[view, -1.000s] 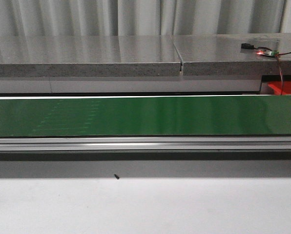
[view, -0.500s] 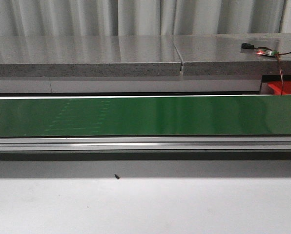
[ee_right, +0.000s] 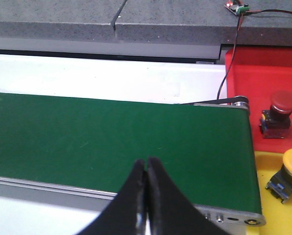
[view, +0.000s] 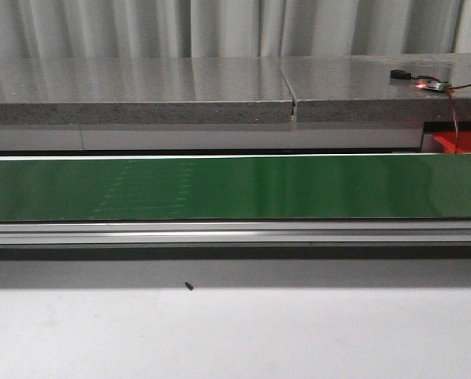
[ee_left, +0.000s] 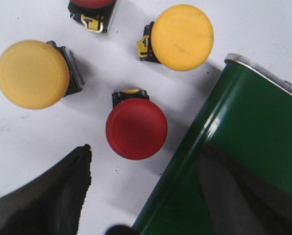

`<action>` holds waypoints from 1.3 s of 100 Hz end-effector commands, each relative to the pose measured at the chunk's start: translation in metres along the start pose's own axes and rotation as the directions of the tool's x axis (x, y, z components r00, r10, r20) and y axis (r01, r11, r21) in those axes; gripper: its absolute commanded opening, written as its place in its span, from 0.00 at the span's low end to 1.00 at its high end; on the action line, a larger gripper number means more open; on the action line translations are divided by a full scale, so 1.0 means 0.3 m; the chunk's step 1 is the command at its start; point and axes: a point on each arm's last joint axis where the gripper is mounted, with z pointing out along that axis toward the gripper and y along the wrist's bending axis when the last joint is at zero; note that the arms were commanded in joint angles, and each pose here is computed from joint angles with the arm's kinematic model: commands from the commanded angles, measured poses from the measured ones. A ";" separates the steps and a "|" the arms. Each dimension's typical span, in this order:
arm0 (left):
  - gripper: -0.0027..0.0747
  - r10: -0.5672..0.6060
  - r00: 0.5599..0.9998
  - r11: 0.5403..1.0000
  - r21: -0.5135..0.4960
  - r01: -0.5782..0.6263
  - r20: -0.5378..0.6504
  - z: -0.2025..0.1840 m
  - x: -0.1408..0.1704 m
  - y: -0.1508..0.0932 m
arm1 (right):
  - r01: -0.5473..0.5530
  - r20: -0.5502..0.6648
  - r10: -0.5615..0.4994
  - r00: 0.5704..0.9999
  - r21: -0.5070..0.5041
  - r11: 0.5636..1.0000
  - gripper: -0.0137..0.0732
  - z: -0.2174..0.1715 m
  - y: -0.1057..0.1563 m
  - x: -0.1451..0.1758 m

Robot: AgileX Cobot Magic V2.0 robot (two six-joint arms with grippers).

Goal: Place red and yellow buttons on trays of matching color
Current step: 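Close the left gripper around the red-capped button and lift it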

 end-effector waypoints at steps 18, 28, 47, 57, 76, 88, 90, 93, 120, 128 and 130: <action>0.63 -0.017 0.997 1.000 0.008 0.017 0.076 -0.054 -0.048 -0.005 | -0.002 0.091 0.000 0.996 0.023 1.000 0.08 -0.015 -0.004 -0.048; 0.63 -0.019 0.998 1.000 0.006 0.019 0.053 -0.027 -0.048 -0.002 | -0.002 0.091 0.000 0.996 0.023 1.000 0.08 -0.015 -0.004 -0.048; 0.63 -0.026 1.000 1.000 0.003 0.026 0.003 0.039 -0.050 0.005 | -0.002 0.090 0.000 0.996 0.022 1.000 0.08 -0.015 -0.004 -0.048; 0.63 -0.026 1.000 1.000 0.002 0.026 0.009 0.050 -0.054 0.007 | -0.002 0.090 0.000 0.996 0.022 1.000 0.08 -0.015 -0.004 -0.048; 0.42 -0.027 0.999 1.000 0.003 0.027 0.023 0.053 -0.059 0.007 | -0.002 0.090 0.000 0.996 0.022 1.000 0.08 -0.015 -0.004 -0.048; 0.31 -0.028 0.999 1.000 0.005 0.028 0.029 0.053 -0.061 0.006 | -0.002 0.090 0.000 0.996 0.022 1.000 0.08 -0.015 -0.004 -0.048; 0.30 -0.028 0.999 1.000 0.005 0.027 0.031 0.050 -0.061 0.006 | -0.002 0.090 0.000 0.996 0.022 1.000 0.08 -0.015 -0.004 -0.048; 0.30 -0.027 0.999 1.000 0.005 0.027 0.036 0.047 -0.062 0.006 | -0.002 0.090 0.000 0.996 0.022 1.000 0.08 -0.015 -0.004 -0.048; 0.30 0.012 0.989 0.999 0.038 -0.017 0.147 -0.133 -0.043 -0.026 | -0.002 0.090 0.000 0.996 0.022 1.000 0.08 -0.015 -0.004 -0.048; 0.30 0.032 0.981 0.998 0.044 -0.041 0.189 -0.208 -0.025 -0.046 | -0.002 0.090 0.000 0.996 0.022 1.000 0.08 -0.015 -0.004 -0.048; 0.30 0.046 0.979 0.997 0.045 -0.056 0.200 -0.228 -0.019 -0.055 | -0.002 0.090 0.000 0.996 0.022 1.000 0.08 -0.015 -0.004 -0.048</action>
